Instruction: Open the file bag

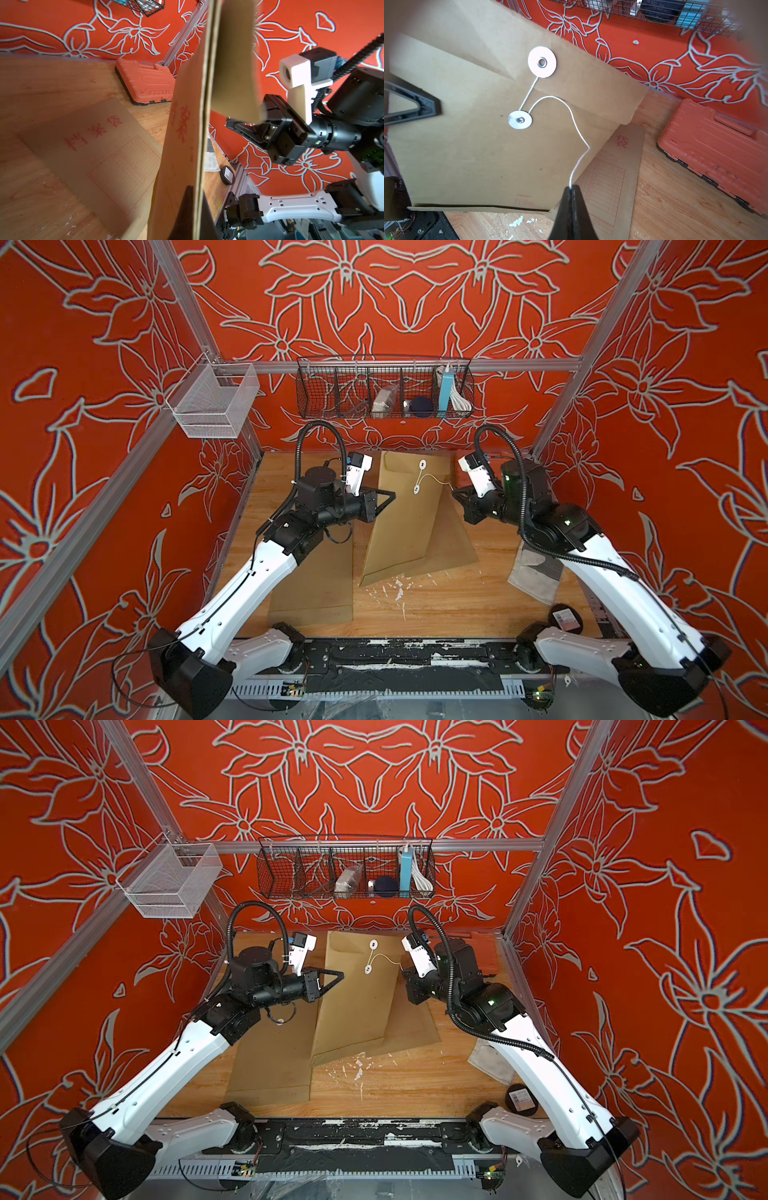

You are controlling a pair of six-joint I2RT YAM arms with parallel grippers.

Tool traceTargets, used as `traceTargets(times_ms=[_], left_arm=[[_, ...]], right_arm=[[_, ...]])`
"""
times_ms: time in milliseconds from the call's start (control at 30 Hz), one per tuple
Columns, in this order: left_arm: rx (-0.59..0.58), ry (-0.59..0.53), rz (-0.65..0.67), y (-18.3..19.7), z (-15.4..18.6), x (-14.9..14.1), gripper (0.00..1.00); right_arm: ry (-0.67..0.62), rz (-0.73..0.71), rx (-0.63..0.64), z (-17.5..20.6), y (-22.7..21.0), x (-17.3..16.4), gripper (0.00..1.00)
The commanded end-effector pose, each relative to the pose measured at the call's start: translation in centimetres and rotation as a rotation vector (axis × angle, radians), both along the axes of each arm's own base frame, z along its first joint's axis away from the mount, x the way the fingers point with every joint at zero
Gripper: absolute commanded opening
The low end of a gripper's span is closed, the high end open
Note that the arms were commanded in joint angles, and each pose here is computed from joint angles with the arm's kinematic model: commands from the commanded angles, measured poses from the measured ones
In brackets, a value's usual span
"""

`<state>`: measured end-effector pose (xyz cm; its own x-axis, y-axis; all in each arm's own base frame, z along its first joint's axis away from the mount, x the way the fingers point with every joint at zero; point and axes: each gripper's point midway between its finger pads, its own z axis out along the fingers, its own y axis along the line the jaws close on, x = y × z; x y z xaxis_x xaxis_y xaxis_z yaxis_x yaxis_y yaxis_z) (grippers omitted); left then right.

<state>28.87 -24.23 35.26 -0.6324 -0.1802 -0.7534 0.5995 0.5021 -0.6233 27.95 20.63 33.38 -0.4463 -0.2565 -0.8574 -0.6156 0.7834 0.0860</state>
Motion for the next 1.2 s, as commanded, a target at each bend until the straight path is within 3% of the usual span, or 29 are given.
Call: traceTargets(times_ms=[0, 433, 767, 1167], left_arm=[[-0.099, -0.089, -0.072, -0.3, 4.3, -0.6, 0.0], [-0.165, -0.083, -0.093, 0.4, 5.5, 0.7, 0.0], [-0.177, -0.095, -0.083, 1.0, 6.0, 0.9, 0.0], [-0.195, -0.106, -0.082, 1.5, 6.8, 1.2, 0.0]], right_arm=[[-0.006, -0.03, -0.029, -1.0, -0.5, 0.5, 0.0], [-0.039, -0.07, 0.044, -1.8, -0.8, 0.6, 0.0], [-0.006, -0.043, -0.066, -4.3, -1.7, -0.3, 0.0], [0.061, 0.03, -0.093, -6.2, -1.0, -1.4, 0.0]])
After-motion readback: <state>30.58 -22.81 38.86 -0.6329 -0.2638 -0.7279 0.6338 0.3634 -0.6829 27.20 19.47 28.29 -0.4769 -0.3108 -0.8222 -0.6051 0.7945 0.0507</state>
